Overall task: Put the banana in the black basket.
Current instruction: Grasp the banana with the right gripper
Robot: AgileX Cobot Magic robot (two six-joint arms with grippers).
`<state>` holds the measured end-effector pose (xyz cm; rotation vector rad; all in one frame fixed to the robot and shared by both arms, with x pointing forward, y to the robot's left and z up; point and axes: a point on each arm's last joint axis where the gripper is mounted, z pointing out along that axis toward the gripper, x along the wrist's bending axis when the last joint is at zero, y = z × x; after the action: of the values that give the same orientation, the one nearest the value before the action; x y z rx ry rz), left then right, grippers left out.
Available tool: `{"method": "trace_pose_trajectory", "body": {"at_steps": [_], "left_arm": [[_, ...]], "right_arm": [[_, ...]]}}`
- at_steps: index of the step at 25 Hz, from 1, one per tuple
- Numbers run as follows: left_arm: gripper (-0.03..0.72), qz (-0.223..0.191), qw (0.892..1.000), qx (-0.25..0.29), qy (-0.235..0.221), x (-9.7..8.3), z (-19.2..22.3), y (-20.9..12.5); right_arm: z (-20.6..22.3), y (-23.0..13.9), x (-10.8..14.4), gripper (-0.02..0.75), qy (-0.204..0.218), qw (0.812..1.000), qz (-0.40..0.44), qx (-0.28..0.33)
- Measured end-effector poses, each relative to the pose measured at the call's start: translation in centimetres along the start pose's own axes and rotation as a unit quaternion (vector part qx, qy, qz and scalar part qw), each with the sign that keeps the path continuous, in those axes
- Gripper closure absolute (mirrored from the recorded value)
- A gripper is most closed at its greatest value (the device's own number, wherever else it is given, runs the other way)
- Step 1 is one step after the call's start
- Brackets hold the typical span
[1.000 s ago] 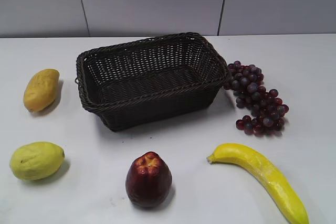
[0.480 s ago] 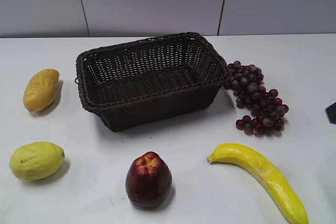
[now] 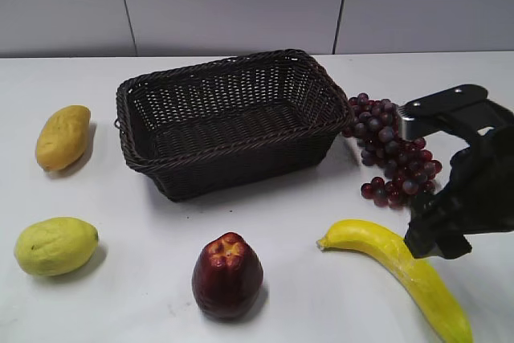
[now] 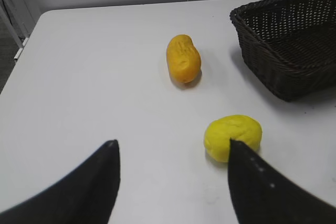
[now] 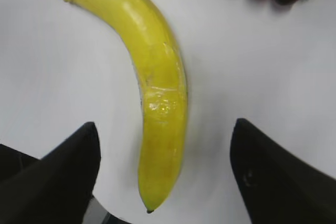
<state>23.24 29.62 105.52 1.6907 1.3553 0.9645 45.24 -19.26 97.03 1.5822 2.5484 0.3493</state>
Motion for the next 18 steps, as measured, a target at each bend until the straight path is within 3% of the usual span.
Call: {"method": "trace_pose_trajectory", "body": {"at_steps": [14, 18], "left_arm": [[0.207, 0.000, 1.000, 0.000, 0.000, 0.0, 0.0, 0.0], [0.207, 0.000, 1.000, 0.000, 0.000, 0.0, 0.0, 0.0]], "right_arm": [[7.3, 0.7, -0.2, 0.144, -0.001, 0.998, 0.007, 0.063], [8.3, 0.6, -0.2, 0.204, -0.001, 0.997, 0.007, 0.072]]}}
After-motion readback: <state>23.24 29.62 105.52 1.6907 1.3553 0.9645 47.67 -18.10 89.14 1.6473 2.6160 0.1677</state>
